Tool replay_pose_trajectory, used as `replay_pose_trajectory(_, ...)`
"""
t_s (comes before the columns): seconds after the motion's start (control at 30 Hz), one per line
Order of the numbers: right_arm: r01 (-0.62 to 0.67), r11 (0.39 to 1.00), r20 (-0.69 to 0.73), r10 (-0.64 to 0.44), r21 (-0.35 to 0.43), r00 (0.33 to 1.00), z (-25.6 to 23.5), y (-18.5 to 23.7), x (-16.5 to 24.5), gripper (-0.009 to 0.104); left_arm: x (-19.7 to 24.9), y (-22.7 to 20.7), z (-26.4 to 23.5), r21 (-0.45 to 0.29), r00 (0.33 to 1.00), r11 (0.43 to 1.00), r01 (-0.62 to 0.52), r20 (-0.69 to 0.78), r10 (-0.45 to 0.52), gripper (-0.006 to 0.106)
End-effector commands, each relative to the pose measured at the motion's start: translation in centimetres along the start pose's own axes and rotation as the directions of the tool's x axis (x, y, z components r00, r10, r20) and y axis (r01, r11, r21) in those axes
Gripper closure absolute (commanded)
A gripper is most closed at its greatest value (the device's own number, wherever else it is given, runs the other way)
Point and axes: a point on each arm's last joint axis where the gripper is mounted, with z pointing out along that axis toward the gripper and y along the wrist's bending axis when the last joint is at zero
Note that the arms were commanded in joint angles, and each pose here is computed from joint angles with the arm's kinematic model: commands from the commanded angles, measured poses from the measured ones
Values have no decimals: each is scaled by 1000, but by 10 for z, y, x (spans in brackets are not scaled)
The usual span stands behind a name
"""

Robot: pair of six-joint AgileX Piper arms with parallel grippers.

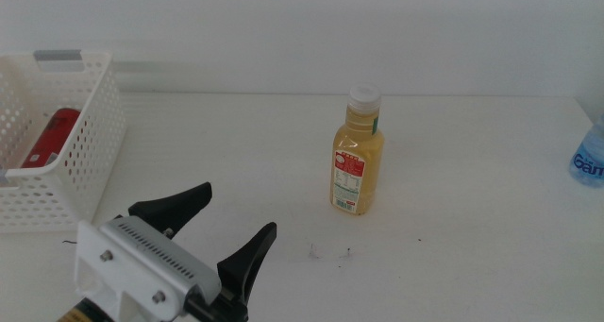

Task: Use arms to grab the bottles and put them into the dustbin to the left of the table.

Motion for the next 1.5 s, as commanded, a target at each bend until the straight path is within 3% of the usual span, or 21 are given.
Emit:
replay_pose_trajectory(0.0, 10, 1000, 10, -10, 9, 1000, 0, -1, 0, 14, 7, 3, 2, 20, 999, 999, 31, -36, -30, 7)
replay_pose_trajectory(0.47, 10, 1000, 10, -10, 9, 1000, 0, -1, 0, 14, 35, 13, 15, -5, 983, 1000, 11, -186, -12, 7)
replay_pose_trajectory(0.6, 10, 1000, 10, -10, 9, 1000, 0, -1, 0, 14, 36, 14, 25, -26, 989, 1000, 15, -148, -19, 7)
replay_pose_trajectory(0.8, 10, 1000, 10, -10, 9, 1000, 0, -1, 0, 14, 51, 7, 78, -24, 979, 997, 69, -190, -72, 7)
replay_pose_trajectory(1.0, 10, 1000, 10, -10, 9, 1000, 0, -1, 0, 14, 66, -2, 127, 28, 988, 995, 96, -123, -92, 7)
replay_pose_trajectory(1.47, 10, 1000, 10, -10, 9, 1000, 0, -1, 0, 14, 90, -8, 200, 17, 988, 991, 133, -78, -131, 7)
